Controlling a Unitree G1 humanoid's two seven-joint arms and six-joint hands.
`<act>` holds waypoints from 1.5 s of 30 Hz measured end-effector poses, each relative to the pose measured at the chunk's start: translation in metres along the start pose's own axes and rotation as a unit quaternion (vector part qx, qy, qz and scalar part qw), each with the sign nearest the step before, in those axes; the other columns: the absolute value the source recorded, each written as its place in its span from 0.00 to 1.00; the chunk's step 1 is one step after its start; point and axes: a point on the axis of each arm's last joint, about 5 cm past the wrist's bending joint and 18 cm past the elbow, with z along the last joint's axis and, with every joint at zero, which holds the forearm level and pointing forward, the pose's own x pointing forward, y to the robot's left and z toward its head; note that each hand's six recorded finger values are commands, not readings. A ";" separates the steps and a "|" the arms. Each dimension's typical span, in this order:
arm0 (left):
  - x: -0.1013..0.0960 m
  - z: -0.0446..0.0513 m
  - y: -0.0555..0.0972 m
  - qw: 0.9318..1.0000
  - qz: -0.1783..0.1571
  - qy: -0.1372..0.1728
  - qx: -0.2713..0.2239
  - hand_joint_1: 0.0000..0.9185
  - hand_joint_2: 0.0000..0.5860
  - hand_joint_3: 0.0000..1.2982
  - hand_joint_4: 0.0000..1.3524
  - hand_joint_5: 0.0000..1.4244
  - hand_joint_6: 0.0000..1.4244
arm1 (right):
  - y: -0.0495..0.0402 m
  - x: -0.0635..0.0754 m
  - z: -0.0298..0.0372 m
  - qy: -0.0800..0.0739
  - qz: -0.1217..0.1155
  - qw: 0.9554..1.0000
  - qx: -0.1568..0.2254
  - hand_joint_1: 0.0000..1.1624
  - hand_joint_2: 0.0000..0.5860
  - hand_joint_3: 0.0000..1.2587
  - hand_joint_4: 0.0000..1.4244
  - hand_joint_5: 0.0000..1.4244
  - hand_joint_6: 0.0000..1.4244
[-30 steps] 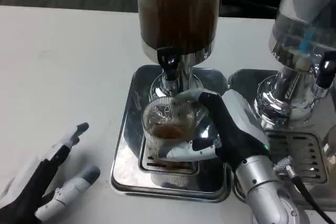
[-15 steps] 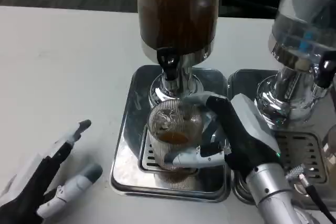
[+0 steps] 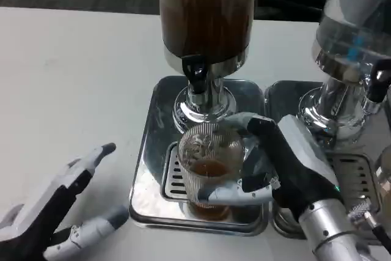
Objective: Grasp the cup under the faucet to collect the drink, then remove the cup.
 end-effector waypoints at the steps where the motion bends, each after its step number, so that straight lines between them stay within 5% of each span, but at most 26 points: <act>1: -0.002 0.0013 0.000 1.000 -0.003 -0.001 0.005 0.00 0.20 0.01 0.00 0.01 0.00 | -0.0003 -0.001 -0.0001 0.000 0.001 1.000 -0.001 0.82 0.20 0.65 0.64 0.69 0.84; 10: -0.021 0.0135 0.009 0.997 -0.012 -0.005 0.075 0.00 0.19 0.00 0.00 0.00 0.00 | -0.0082 -0.009 0.0028 -0.010 0.007 1.000 -0.005 0.81 0.20 0.66 0.65 0.70 0.85; 19: -0.038 0.0182 0.005 0.995 -0.031 0.012 0.093 0.00 0.18 0.00 0.00 0.00 0.00 | -0.0121 -0.017 0.0088 -0.021 0.018 1.000 -0.005 0.81 0.20 0.67 0.65 0.70 0.86; 24: -0.049 0.0229 0.006 0.993 -0.010 0.020 0.119 0.00 0.18 0.00 0.00 0.00 0.00 | -0.0149 -0.025 0.0115 -0.024 0.026 0.999 -0.008 0.81 0.20 0.67 0.65 0.71 0.86; 45: -0.074 0.0337 -0.010 0.986 0.009 0.054 0.158 0.00 0.18 0.00 0.00 0.00 0.00 | -0.0072 -0.040 0.0196 -0.030 0.046 0.998 0.004 0.81 0.23 0.68 0.66 0.72 0.87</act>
